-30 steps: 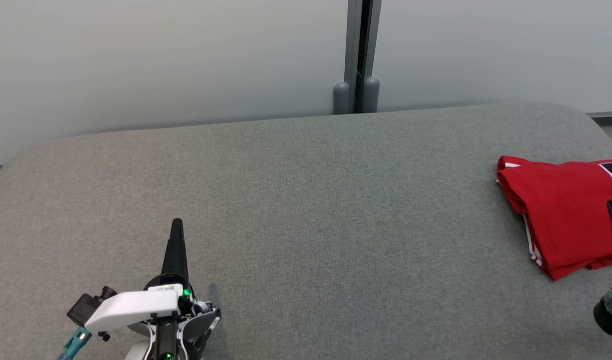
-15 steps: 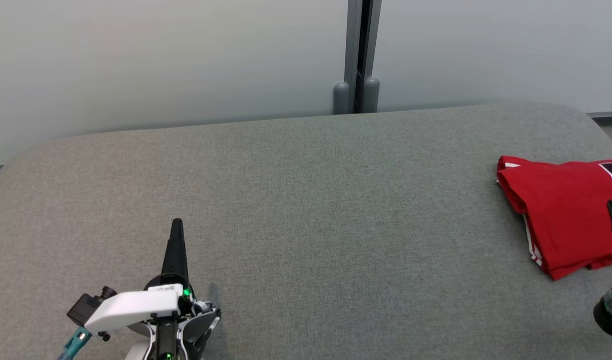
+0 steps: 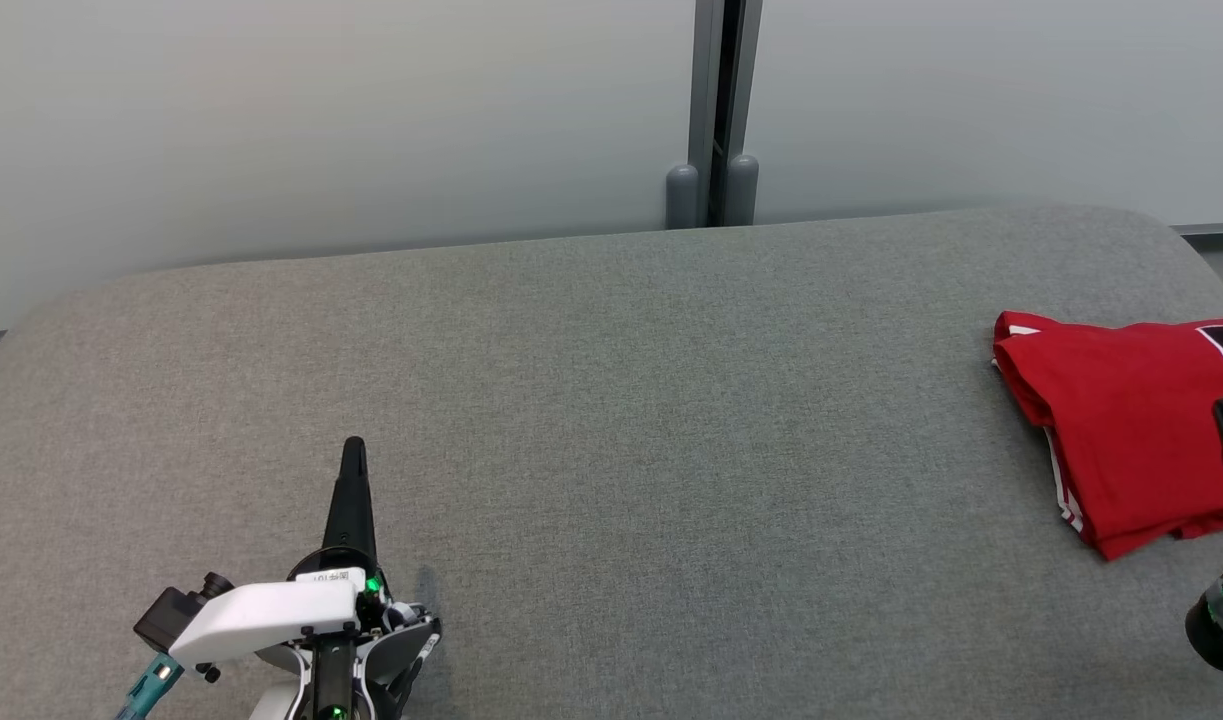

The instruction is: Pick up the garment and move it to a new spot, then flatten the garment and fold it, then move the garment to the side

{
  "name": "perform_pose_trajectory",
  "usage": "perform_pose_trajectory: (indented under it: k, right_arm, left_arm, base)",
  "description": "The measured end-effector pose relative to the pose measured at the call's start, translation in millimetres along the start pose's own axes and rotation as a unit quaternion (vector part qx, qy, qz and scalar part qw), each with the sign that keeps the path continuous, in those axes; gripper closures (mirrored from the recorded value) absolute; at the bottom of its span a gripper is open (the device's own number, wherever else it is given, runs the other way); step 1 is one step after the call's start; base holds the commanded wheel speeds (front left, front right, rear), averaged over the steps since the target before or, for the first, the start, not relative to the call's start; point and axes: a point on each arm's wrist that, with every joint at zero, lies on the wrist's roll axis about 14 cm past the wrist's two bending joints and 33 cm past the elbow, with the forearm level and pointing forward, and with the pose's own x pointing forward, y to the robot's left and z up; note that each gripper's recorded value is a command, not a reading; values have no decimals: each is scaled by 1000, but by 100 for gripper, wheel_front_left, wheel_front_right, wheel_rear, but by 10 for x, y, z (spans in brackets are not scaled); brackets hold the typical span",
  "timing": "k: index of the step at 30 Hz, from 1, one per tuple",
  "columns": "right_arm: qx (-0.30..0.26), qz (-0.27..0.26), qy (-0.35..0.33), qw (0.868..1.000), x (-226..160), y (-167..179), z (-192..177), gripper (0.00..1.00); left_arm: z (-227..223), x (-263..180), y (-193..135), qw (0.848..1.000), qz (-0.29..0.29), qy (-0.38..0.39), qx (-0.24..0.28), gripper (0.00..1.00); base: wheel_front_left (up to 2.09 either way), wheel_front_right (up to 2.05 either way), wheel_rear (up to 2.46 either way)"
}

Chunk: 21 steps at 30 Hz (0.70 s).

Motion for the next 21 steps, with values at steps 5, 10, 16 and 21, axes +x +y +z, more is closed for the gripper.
perform_pose_trajectory:
  k: [5,10,16,21]
  right_arm:
    - [0,0,0,1000,0,0,-1,100]
    - [0,0,0,1000,0,0,-1,100]
    - [-1,0,0,1000,0,0,-1,100]
    - [-1,0,0,1000,0,0,0,100]
  left_arm:
    - [0,0,0,1000,0,0,0,100]
    - [0,0,0,1000,0,0,0,100]
    - [0,0,0,1000,0,0,0,100]
    - [0,0,0,1000,0,0,0,100]
  base:
    - [0,0,0]
    - [0,0,0]
    - [0,0,0]
    - [0,0,0]
